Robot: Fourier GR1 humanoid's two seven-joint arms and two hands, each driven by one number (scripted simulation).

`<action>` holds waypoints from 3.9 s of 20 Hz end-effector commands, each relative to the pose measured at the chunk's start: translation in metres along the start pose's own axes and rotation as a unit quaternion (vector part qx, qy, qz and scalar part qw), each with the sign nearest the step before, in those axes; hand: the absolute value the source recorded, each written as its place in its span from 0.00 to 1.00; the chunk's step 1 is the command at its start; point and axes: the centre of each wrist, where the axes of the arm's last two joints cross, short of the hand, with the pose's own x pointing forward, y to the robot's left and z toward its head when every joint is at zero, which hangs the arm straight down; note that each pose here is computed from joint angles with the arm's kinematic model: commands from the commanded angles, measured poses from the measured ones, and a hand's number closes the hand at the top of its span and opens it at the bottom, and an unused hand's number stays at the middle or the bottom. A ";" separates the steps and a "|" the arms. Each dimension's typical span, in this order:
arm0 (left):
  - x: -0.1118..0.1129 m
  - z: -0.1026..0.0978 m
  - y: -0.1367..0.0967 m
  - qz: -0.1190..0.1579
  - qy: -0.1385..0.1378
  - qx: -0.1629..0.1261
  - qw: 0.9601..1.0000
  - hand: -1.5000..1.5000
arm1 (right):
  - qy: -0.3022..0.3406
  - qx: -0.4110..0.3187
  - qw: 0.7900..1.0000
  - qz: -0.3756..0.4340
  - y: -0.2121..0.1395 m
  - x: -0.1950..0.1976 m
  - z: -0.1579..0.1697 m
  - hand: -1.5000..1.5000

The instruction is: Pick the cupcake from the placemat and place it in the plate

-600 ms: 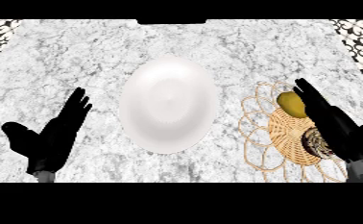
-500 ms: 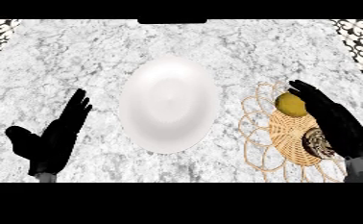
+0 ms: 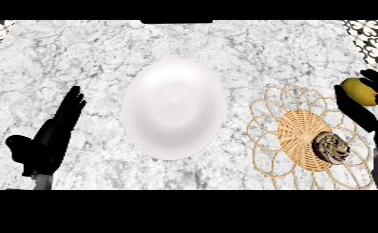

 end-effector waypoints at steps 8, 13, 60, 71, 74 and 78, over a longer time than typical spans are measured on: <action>-0.023 -0.012 0.018 -0.013 -0.010 -0.012 1.000 0.50 | -0.071 -0.190 0.976 0.073 0.058 -0.022 0.083 0.00; -0.033 -0.011 0.000 -0.010 -0.009 -0.008 1.000 0.50 | -0.013 -0.188 0.970 0.155 0.029 -0.046 0.110 0.00; -0.034 -0.025 -0.005 0.001 -0.008 -0.004 1.000 0.50 | 0.326 0.056 0.862 0.384 0.026 0.000 0.098 1.00; -0.037 -0.012 0.011 -0.013 -0.017 -0.008 1.000 0.50 | 0.218 0.074 0.883 0.410 0.030 -0.018 0.097 1.00; -0.045 -0.021 -0.001 -0.008 -0.012 -0.007 1.000 0.50 | 0.100 0.207 0.872 0.433 0.027 -0.011 0.109 1.00; -0.037 -0.019 0.004 -0.008 -0.017 -0.013 1.000 0.50 | -0.033 0.263 0.846 0.462 0.027 -0.012 0.120 1.00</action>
